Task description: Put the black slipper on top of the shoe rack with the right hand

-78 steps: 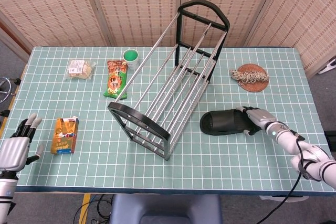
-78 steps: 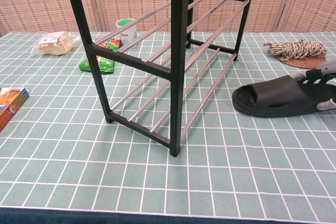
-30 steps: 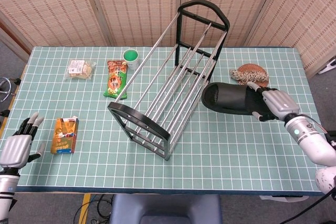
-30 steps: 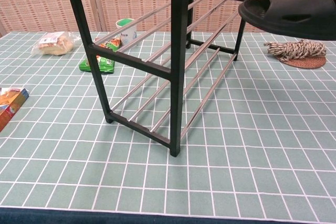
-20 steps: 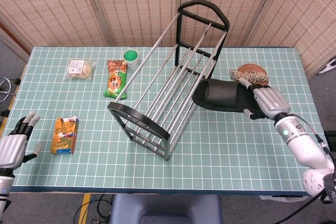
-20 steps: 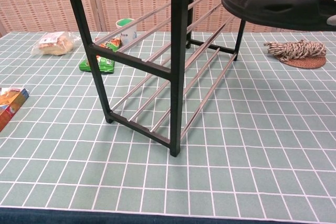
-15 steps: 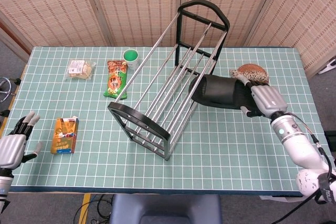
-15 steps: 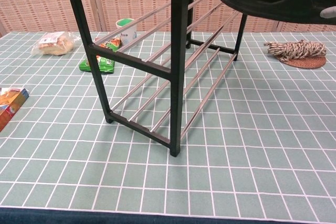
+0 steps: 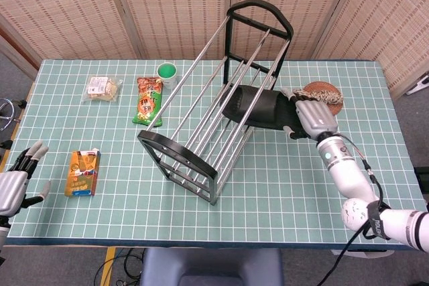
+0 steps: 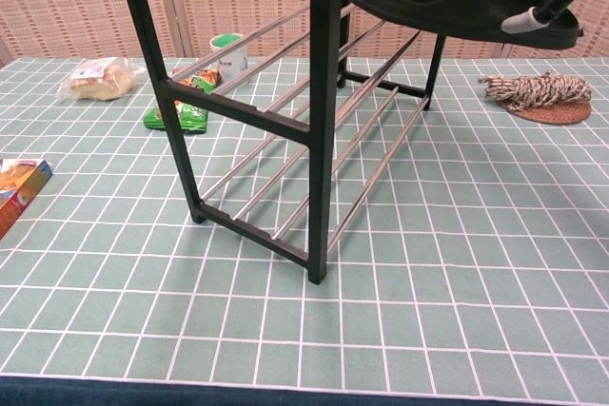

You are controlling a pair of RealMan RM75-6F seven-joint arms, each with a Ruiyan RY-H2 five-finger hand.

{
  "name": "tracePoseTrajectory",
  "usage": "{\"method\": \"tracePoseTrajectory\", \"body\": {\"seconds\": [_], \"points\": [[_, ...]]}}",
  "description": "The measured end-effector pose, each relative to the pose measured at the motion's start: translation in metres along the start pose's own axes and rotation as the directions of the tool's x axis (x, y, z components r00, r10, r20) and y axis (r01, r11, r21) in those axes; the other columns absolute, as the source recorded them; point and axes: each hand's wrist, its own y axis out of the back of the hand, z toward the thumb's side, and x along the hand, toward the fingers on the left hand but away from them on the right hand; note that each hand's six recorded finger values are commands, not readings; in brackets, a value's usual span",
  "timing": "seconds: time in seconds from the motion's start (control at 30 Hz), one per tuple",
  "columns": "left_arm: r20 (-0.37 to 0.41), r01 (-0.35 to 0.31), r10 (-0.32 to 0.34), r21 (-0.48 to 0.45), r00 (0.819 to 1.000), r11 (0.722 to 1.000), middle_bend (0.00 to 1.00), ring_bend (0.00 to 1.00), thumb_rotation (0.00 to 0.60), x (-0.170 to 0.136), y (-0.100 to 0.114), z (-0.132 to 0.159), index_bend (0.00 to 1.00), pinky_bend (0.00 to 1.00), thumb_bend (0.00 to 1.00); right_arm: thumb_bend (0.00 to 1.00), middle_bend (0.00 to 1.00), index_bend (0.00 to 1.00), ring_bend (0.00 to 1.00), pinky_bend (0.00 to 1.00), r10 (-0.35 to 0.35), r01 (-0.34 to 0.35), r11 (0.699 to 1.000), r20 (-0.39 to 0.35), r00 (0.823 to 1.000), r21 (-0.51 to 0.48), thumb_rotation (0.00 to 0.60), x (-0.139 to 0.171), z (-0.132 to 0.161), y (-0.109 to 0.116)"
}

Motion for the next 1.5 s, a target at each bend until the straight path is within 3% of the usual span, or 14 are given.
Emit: {"method": "tracePoseTrajectory", "body": {"seconds": [0.73, 1.23, 1.5], "points": [[-0.004, -0.065, 0.065, -0.036, 0.998, 0.997, 0.0, 0.0, 0.6, -0.014, 0.024, -0.01, 0.01, 0.33, 0.44, 0.48, 0.19, 0.03, 0.24, 0.33, -0.034, 0.033, 0.999, -0.048, 0.998, -0.025, 0.6, -0.057, 0.041, 0.005], [-0.004, -0.078, 0.078, -0.041, 0.997, 0.996, 0.0, 0.0, 0.6, -0.018, 0.028, -0.011, 0.01, 0.33, 0.44, 0.48, 0.19, 0.04, 0.24, 0.33, -0.037, 0.033, 0.999, -0.113, 0.993, -0.034, 0.6, -0.069, 0.066, 0.004], [0.001, -0.072, 0.073, -0.038, 0.997, 0.997, 0.0, 0.0, 0.6, -0.018, 0.026, -0.009, 0.01, 0.33, 0.44, 0.36, 0.12, 0.04, 0.24, 0.31, -0.046, 0.044, 0.999, -0.117, 0.992, -0.016, 0.6, -0.064, 0.07, 0.006]]}}
